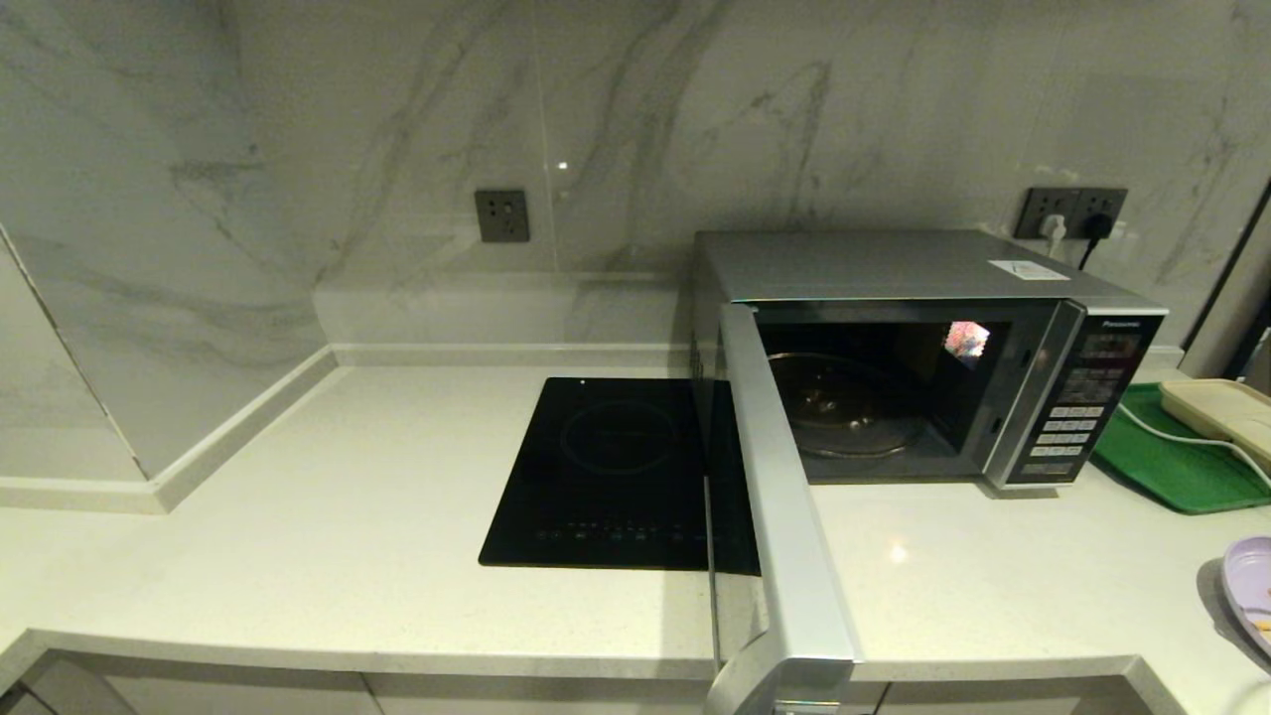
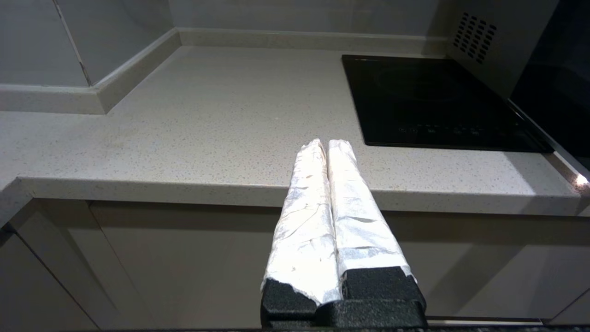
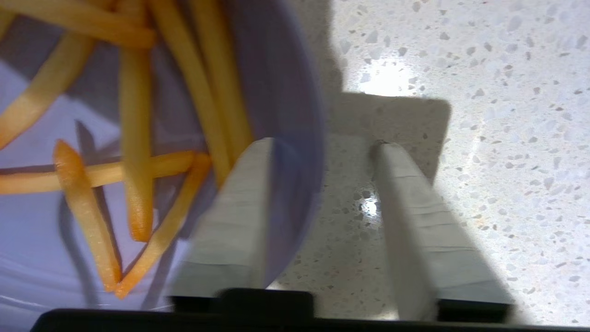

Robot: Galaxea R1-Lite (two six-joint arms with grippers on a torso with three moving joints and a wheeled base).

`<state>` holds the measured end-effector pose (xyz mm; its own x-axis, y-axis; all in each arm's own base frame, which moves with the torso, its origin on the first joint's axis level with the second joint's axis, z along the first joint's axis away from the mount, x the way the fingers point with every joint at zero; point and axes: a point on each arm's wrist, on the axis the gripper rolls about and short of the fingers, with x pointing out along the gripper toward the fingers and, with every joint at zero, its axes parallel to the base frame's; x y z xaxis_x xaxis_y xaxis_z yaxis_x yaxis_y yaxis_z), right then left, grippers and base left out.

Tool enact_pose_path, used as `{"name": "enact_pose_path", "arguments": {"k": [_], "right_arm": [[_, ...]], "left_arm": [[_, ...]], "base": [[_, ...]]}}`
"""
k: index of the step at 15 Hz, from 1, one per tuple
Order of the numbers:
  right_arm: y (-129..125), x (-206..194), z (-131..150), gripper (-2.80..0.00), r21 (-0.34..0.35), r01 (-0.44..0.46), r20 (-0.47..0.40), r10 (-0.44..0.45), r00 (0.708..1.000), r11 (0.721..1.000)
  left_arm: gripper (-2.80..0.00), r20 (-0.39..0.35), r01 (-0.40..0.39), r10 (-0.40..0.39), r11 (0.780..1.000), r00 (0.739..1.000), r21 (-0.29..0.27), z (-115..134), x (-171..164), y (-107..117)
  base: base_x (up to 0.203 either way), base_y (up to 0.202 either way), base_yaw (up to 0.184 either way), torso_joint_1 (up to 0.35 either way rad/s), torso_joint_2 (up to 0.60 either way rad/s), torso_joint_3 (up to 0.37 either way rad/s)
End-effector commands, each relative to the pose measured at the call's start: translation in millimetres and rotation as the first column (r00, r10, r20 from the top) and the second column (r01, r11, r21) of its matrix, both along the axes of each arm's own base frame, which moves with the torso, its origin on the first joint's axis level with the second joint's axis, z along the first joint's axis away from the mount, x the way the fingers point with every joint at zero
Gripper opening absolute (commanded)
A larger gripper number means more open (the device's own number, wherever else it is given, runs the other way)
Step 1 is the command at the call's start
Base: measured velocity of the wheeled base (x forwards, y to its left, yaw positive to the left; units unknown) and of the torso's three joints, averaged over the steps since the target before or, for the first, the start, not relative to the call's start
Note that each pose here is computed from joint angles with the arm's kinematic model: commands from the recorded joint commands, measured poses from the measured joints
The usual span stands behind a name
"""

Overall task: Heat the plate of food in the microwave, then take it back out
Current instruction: Put the plate in the microwave oven

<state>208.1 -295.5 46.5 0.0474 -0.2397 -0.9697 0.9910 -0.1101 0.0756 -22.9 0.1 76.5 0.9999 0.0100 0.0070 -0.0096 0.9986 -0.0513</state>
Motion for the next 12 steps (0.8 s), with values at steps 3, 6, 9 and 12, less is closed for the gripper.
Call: {"name": "enact_pose_path", "arguments": {"k": [3,6,9,12], "right_arm": [[0,-1,0,-2.8,0.001,0.005,-0.001,-0.005,1.0,1.0],[1,-1,4,-2.8,-0.006,0.004,0.005,-0.004,1.0,1.0],[3,-3,8,-2.8,-0.005,0.001,0.014,-0.001,1.0,1.0],[11,-6,18,-2.8,-0.004,-0.048,0.049,0.048,0.998,0.999]], "left_arm": [[-2.8,0.001,-0.001,0.001,1.0,1.0,-0.001,0,0,0],[-2.8,0.001,-0.002,0.002,1.0,1.0,-0.001,0,0,0],[-2.8,0.001,-0.001,0.001,1.0,1.0,-0.001,0,0,0],[-2.8,0.001,-0.001,0.001,1.0,1.0,-0.001,0,0,0]], "base": [[0.0,0.0,0.0,0.0,0.0,0.0],[0.0,0.0,0.0,0.0,0.0,0.0],[0.0,0.0,0.0,0.0,0.0,0.0],[0.0,0.0,0.0,0.0,0.0,0.0]]}}
